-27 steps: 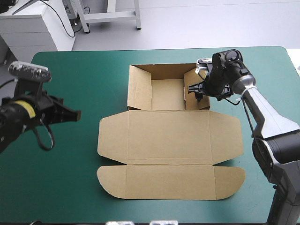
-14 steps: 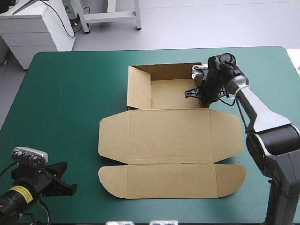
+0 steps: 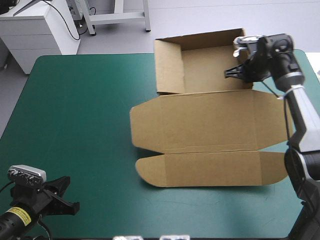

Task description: Fold the box

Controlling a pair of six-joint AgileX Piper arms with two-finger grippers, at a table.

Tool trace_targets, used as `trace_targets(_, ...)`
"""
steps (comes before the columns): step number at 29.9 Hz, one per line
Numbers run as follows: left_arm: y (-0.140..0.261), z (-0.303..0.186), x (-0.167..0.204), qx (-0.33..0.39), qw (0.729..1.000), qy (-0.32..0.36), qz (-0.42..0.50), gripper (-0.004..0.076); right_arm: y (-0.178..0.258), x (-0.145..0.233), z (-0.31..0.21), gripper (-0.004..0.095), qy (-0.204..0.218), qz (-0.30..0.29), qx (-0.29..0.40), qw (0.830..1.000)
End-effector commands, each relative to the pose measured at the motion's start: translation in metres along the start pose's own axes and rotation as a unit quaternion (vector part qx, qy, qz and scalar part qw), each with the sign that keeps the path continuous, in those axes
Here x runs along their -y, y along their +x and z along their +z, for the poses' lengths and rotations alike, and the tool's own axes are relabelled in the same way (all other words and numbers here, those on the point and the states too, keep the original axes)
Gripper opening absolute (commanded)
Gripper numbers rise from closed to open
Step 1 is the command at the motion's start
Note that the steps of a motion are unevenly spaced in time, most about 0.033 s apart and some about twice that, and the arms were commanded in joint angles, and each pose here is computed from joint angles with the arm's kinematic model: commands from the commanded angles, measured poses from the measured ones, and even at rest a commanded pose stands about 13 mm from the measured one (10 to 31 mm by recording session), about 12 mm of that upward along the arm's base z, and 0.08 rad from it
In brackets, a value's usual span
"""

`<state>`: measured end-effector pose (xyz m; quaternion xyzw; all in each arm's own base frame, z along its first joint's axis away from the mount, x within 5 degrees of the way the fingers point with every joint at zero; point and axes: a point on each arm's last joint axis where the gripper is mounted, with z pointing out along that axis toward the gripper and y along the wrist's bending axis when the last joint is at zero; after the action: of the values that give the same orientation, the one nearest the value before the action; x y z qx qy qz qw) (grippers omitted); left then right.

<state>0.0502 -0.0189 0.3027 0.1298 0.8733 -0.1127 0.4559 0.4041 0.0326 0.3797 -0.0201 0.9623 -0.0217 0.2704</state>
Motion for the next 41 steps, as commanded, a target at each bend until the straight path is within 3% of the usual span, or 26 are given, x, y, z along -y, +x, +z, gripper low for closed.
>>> trace_targets(1, -0.011, -0.003, 0.002, 0.041, 0.999, 0.009, -0.002, -0.0008, 0.003, 0.063, -0.056, -0.0020, 0.056, 0.040, 0.059, 0.996)
trace_targets(6, -0.011, -0.003, 0.002, 0.041, 0.999, 0.009, -0.001, -0.0008, 0.015, 0.132, -0.053, -0.0019, 0.102, 0.117, 0.044, 0.987)
trace_targets(12, -0.011, -0.003, 0.002, 0.041, 0.999, 0.009, -0.001, -0.0008, 0.019, 0.170, -0.028, -0.0012, 0.054, 0.146, 0.052, 0.986)
trace_targets(16, -0.011, -0.003, 0.002, 0.040, 0.999, 0.009, -0.001, -0.0008, 0.023, 0.186, 0.003, 0.0055, 0.049, 0.162, 0.025, 0.985)
trace_targets(19, -0.011, -0.003, 0.002, 0.040, 0.999, 0.009, 0.000, -0.0008, 0.031, 0.195, 0.030, 0.0211, 0.038, 0.171, -0.025, 0.984)
trace_targets(25, -0.011, -0.003, 0.002, 0.040, 0.999, 0.009, 0.000, -0.0008, 0.039, 0.203, 0.063, 0.0670, 0.037, 0.165, -0.072, 0.983)
trace_targets(27, -0.011, -0.003, 0.002, 0.041, 0.999, 0.009, 0.000, -0.0008, 0.038, 0.205, 0.059, 0.0733, 0.051, 0.161, -0.069, 0.983)
trace_targets(32, -0.011, -0.003, 0.002, 0.041, 0.999, 0.009, 0.000, -0.0008, 0.029, 0.200, 0.011, 0.0738, 0.070, 0.166, -0.015, 0.983)
trace_targets(37, -0.011, -0.003, 0.002, 0.041, 0.999, 0.009, 0.000, -0.0008, 0.028, 0.176, -0.059, 0.0728, 0.057, 0.167, 0.060, 0.982)
trace_targets(39, -0.011, -0.003, 0.002, 0.041, 0.999, 0.009, 0.000, -0.0008, 0.032, 0.165, -0.080, 0.0655, 0.043, 0.158, 0.078, 0.983)
trace_targets(41, -0.012, -0.003, 0.002, 0.042, 0.999, 0.010, -0.001, -0.0008, 0.040, 0.149, -0.101, 0.0405, 0.030, 0.138, 0.092, 0.986)
